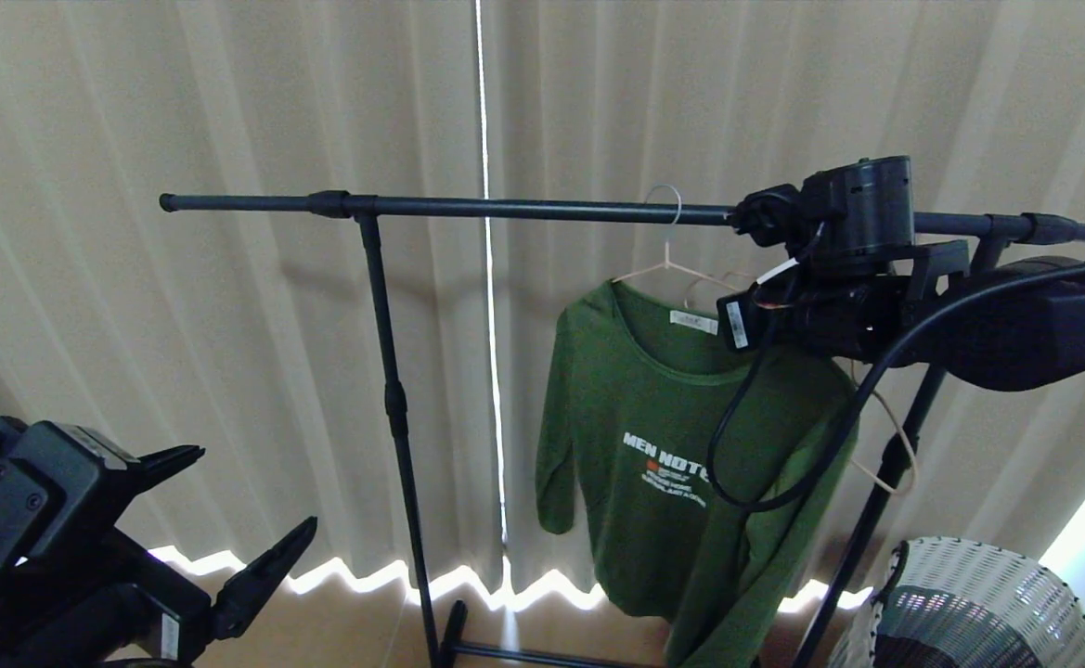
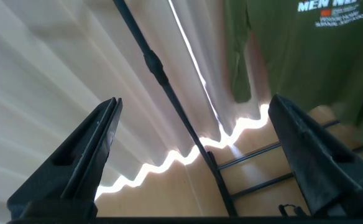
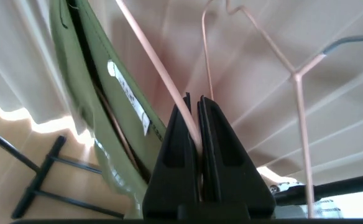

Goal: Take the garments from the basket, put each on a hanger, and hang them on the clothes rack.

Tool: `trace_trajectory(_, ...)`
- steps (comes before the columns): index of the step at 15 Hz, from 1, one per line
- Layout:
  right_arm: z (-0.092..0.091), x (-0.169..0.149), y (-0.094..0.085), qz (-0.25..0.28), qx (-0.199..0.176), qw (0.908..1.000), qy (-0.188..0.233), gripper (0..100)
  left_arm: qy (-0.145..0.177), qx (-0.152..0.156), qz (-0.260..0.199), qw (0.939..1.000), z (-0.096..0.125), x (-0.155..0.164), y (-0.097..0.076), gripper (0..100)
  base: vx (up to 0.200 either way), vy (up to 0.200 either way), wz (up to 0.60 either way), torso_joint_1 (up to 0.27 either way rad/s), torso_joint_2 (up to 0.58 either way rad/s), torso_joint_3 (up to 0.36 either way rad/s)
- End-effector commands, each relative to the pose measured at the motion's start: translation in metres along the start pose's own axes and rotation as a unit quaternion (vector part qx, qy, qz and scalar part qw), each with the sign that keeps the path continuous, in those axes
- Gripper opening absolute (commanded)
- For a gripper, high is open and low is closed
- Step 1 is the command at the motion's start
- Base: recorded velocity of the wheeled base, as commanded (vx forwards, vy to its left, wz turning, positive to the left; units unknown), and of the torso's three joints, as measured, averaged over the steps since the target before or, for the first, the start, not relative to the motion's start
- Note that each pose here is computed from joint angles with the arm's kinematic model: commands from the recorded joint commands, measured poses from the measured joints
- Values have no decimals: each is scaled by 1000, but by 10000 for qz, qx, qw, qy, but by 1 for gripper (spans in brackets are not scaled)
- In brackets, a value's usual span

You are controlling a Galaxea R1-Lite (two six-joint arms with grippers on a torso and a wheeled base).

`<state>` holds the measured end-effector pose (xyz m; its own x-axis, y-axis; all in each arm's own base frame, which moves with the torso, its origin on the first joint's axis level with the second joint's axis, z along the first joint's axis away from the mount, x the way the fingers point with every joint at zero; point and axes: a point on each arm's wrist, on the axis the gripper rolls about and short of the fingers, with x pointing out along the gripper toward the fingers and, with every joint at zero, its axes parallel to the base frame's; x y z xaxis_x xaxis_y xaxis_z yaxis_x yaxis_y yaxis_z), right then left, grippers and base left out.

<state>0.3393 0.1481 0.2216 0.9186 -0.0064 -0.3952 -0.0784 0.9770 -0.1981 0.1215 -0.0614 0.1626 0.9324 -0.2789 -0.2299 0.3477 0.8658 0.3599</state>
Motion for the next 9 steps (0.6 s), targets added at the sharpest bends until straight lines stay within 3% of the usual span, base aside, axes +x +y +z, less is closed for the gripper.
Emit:
trace_trajectory(1, 2, 5, 3, 11, -34, 10000, -20, 0, 8, 5, -9, 10000, 0, 0, 0, 100, 0, 0, 0, 0, 0, 0)
trace_trajectory(9, 5, -1, 16, 187, -195, 9996, 116, 0, 1, 11, -7, 10000, -1, 0, 0, 100, 0, 0, 0, 0, 0, 0)
